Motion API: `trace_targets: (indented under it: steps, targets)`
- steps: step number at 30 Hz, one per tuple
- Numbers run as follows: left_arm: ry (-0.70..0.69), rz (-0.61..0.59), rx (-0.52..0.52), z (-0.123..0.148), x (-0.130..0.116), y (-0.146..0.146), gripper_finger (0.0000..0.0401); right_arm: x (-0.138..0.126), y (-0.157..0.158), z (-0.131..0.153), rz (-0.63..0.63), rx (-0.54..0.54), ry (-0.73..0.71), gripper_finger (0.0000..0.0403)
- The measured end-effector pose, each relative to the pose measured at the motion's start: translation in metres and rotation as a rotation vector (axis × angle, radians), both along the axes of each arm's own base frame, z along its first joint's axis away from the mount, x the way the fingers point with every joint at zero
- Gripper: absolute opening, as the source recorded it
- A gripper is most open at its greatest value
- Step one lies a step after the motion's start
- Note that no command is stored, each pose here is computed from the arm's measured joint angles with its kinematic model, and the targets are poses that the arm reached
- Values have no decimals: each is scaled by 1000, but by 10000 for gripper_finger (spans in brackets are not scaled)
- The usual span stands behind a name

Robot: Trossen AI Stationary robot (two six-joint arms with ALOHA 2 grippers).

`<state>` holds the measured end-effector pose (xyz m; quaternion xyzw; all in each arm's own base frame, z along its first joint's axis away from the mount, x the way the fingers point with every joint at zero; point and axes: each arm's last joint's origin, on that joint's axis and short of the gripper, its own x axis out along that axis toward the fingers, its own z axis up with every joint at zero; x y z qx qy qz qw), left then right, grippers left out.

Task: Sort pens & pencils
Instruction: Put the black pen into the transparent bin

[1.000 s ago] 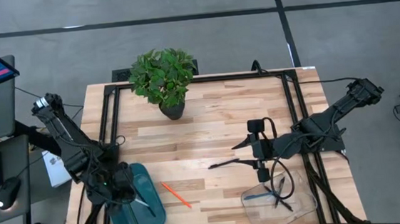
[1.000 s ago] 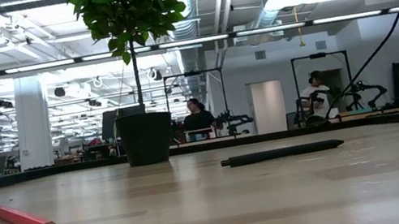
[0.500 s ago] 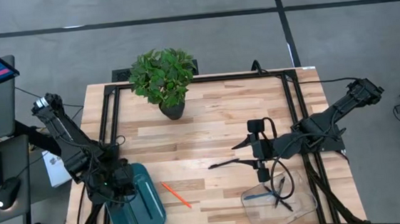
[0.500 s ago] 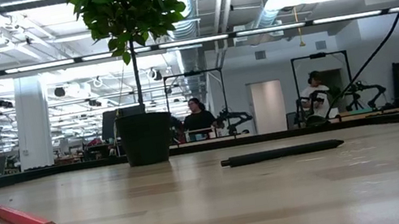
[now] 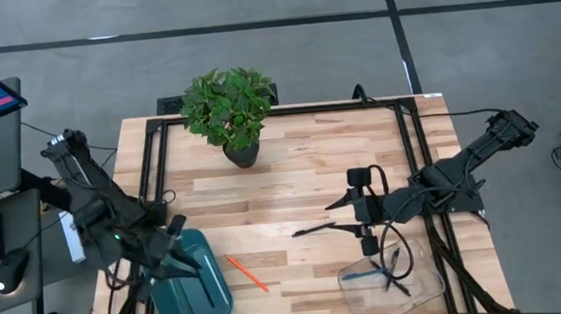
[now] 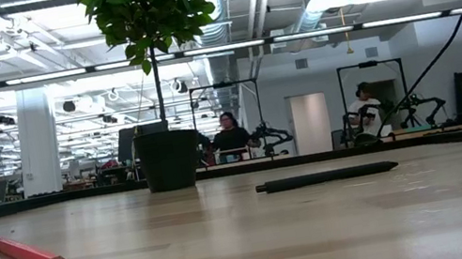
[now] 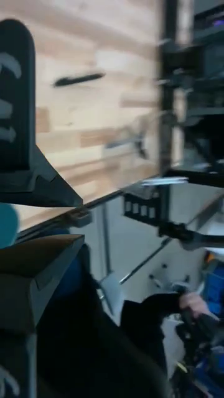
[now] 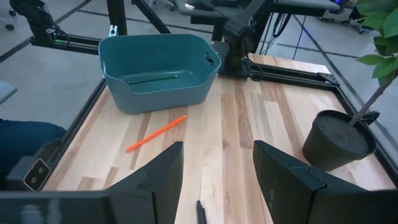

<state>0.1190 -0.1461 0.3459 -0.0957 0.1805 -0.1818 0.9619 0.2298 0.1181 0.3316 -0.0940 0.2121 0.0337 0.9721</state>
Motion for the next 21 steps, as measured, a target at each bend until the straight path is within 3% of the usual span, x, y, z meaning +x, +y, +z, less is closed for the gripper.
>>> trace_targets:
  steps: [4,10,21]
  targets:
    - [-61,60,58,7,-1,6,71,-1,-1,-3,-19,24,30,217]
    - [-110,261,207,3,4,11,71,-2,-3,-5,-61,85,53,217]
    - [-61,475,358,-12,44,24,71,14,-24,-17,-184,80,125,217]
